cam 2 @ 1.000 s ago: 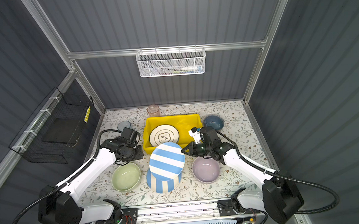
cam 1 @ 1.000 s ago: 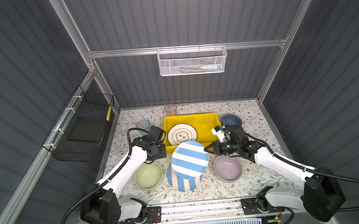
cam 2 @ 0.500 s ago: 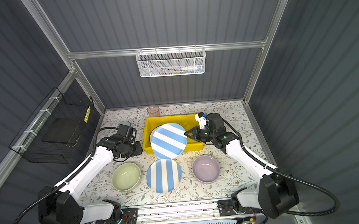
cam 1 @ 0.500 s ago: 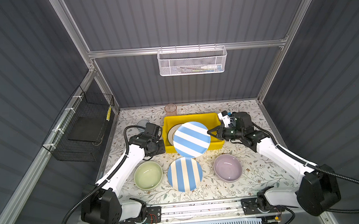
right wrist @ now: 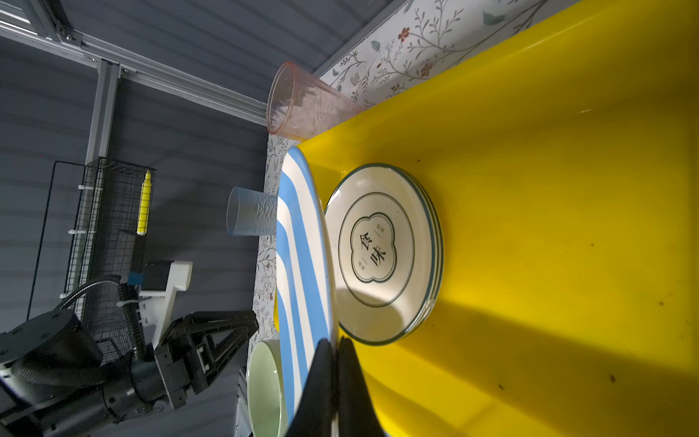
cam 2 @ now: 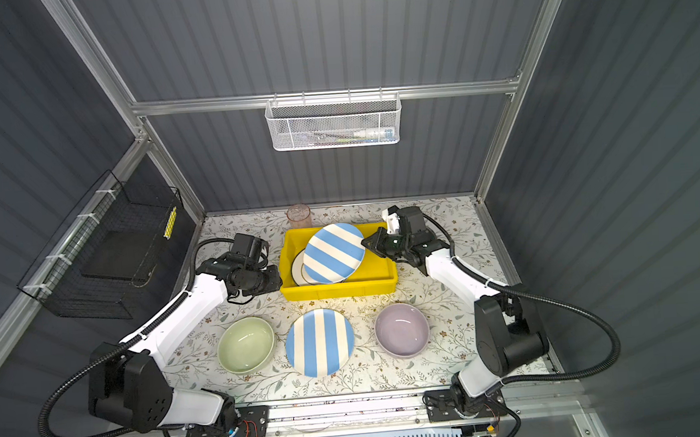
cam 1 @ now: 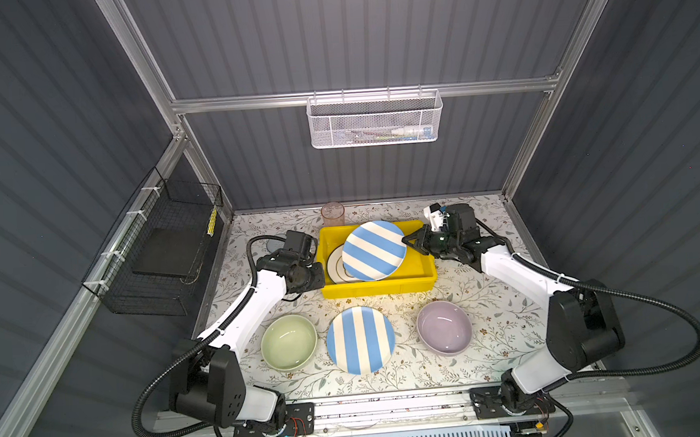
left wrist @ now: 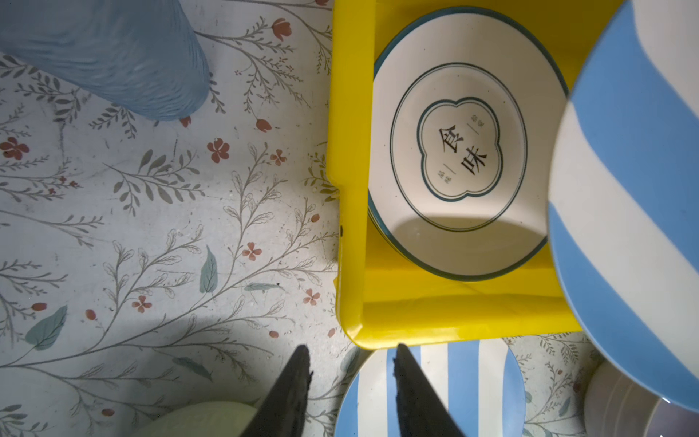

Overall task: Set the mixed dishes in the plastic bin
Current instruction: 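Lower the striped plate into the bin onto the stacked plates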

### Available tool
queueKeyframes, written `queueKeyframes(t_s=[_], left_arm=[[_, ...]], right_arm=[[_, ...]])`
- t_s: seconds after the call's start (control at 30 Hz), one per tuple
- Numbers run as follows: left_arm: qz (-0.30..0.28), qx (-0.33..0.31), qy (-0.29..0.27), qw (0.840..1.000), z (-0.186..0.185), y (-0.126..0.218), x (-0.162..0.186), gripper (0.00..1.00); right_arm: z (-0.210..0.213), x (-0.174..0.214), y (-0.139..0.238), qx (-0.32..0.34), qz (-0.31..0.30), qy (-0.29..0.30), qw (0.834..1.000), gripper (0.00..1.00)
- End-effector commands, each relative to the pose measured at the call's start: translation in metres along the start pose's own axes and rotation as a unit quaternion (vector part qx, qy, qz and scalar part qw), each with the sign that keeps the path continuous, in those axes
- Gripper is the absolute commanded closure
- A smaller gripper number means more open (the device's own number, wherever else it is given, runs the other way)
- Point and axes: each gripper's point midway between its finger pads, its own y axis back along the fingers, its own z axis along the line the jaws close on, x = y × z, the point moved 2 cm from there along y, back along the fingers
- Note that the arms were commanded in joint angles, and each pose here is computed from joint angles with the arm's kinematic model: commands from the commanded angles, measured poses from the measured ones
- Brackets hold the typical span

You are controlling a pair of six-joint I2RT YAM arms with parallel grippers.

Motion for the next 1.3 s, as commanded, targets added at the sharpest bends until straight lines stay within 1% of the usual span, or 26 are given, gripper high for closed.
queueKeyframes(t_s=[0.0,0.13,0.23,0.53,0.73,0.87,1.13,1.27], left_arm=[[-0.005,0.012,-0.01,1.0,-0.003,-0.001,-0.01,0.62],[0.0,0.015,-0.009,1.0,-0.005,-0.01,-0.012,0.64],[0.002,0.018,-0.005,1.0,-0.006,-0.016,-0.014,0.65],[0.014,0.018,-0.004,1.0,-0.008,-0.028,-0.018,0.69],[0.022,0.013,-0.002,1.0,-0.007,-0.033,-0.018,0.72],[0.027,0.012,-0.003,1.0,-0.006,-0.036,-0.016,0.74],[0.029,0.012,-0.004,0.999,-0.006,-0.036,-0.015,0.78],[0.029,0.012,-0.005,1.0,-0.006,-0.036,-0.014,0.78]], right_arm=[[0.009,-0.02,-0.009,-0.019,-0.023,0.002,1.0,1.0],[-0.005,-0.022,-0.027,-0.009,-0.015,-0.011,1.0,1.0],[-0.011,-0.022,-0.039,-0.014,-0.004,-0.018,1.0,1.0],[-0.03,-0.016,-0.068,-0.009,0.018,-0.028,0.999,1.0],[-0.034,-0.008,-0.081,-0.014,0.034,-0.025,0.999,1.0],[-0.034,0.0,-0.091,-0.033,0.043,-0.024,0.998,1.0],[-0.041,0.012,-0.104,-0.023,0.042,-0.025,0.999,1.0],[-0.047,0.02,-0.109,-0.003,0.045,-0.018,0.999,0.92]])
